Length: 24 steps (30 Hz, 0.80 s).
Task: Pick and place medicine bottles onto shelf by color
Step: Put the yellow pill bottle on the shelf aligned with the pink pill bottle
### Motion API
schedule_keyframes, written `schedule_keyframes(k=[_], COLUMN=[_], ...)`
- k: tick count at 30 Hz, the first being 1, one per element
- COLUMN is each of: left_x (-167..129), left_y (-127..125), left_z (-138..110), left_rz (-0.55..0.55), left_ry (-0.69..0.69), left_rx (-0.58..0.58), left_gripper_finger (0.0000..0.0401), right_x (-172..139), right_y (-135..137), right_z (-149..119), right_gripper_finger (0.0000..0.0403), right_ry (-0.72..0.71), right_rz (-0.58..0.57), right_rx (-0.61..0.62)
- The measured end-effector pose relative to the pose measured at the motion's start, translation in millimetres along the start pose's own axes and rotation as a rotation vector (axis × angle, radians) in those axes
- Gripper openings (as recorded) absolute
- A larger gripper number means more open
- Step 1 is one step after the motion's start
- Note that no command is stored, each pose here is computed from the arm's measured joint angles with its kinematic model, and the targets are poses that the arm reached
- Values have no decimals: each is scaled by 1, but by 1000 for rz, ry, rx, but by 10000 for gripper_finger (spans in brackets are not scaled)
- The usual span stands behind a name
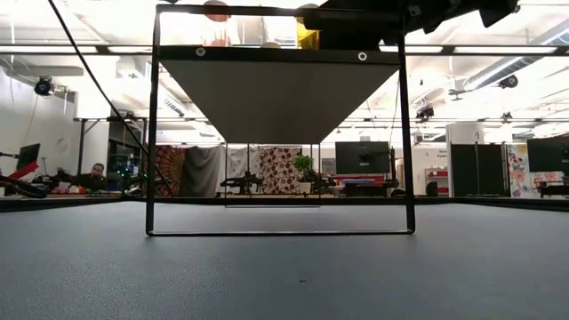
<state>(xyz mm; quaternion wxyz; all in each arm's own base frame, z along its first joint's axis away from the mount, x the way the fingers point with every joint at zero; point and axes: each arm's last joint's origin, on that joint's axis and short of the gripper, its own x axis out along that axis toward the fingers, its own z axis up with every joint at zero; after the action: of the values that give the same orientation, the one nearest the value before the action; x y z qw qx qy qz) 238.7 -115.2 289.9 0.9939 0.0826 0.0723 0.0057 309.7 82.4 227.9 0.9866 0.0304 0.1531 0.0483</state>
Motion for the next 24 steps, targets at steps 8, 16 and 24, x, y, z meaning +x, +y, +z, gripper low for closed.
schedule_keyframes(k=[8, 16, 24], left_x=[0, 0, 0], left_y=[0, 0, 0], left_z=[-1, -1, -1], left_rz=[-1, -1, -2], left_ry=[7, 8, 9], left_rx=[4, 5, 6], left_gripper_finger=[169, 169, 169], right_x=[-14, -29, -32], right_y=[-1, -2, -2], right_z=[7, 15, 11], right_gripper_finger=[163, 155, 123], right_ry=[25, 34, 133], right_rz=[-3, -2, -15], right_rx=[10, 22, 55])
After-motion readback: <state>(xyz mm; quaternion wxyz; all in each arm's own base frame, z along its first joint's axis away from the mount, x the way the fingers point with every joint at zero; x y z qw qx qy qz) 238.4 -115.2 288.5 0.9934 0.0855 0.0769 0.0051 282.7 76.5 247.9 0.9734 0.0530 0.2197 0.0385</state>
